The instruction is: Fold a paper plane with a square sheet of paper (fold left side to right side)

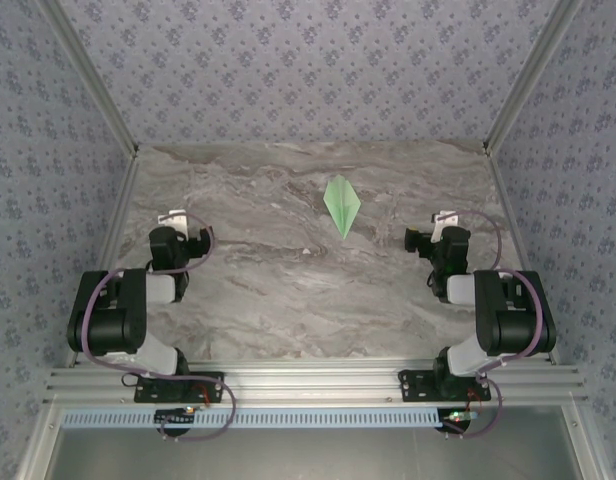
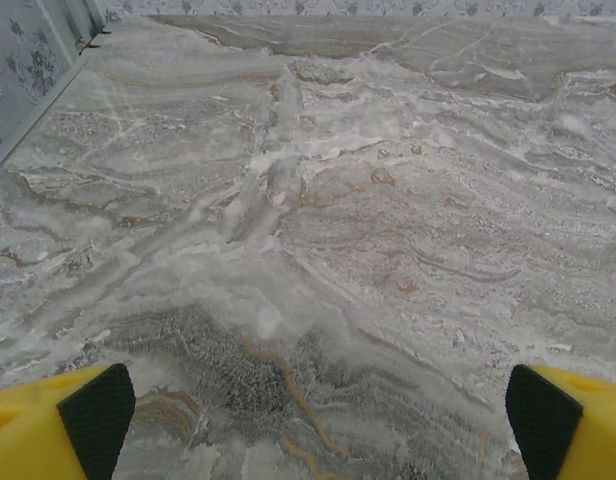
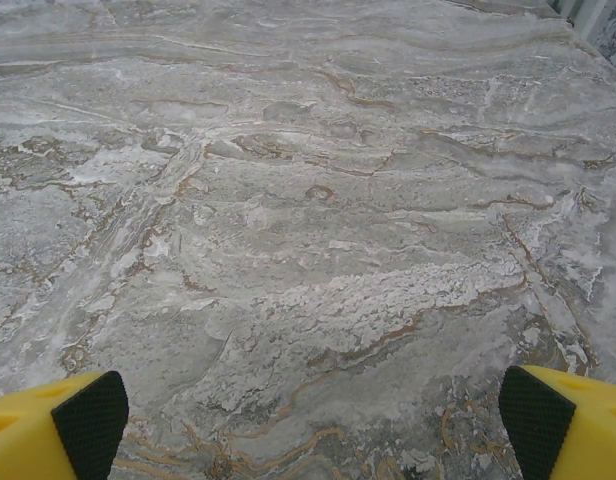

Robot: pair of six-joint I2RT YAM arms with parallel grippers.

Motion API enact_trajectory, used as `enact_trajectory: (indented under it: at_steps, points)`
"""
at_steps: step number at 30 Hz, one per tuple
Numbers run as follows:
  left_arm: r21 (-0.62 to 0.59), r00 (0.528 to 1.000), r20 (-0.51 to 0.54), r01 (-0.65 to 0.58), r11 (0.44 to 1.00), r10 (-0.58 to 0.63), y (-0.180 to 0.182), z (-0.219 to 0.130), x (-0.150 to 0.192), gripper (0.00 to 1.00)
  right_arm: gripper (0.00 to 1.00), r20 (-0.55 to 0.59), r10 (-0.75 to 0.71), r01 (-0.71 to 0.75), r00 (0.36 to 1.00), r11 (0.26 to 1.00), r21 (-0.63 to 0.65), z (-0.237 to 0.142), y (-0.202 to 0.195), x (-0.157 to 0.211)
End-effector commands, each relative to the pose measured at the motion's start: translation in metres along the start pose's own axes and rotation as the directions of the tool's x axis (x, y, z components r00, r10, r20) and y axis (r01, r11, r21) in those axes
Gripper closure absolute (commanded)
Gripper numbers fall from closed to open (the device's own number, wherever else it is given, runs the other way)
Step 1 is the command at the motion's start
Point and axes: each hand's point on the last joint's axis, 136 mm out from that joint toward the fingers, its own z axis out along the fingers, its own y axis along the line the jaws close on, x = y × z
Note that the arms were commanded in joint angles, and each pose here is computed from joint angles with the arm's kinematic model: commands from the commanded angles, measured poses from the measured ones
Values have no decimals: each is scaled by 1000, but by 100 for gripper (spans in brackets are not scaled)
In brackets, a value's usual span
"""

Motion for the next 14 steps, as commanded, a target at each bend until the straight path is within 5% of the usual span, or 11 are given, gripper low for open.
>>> enact_trajectory:
  at_steps: [1,14]
  points:
    - [5,1000,20,14,1000,-14,0,1,-8,2,0,29,-20,20,999,1000,1,1,0,-8]
    - [5,1000,18,13,1000,-13,0,1,-7,2,0,30,-18,18,999,1000,-2,1,1,-8]
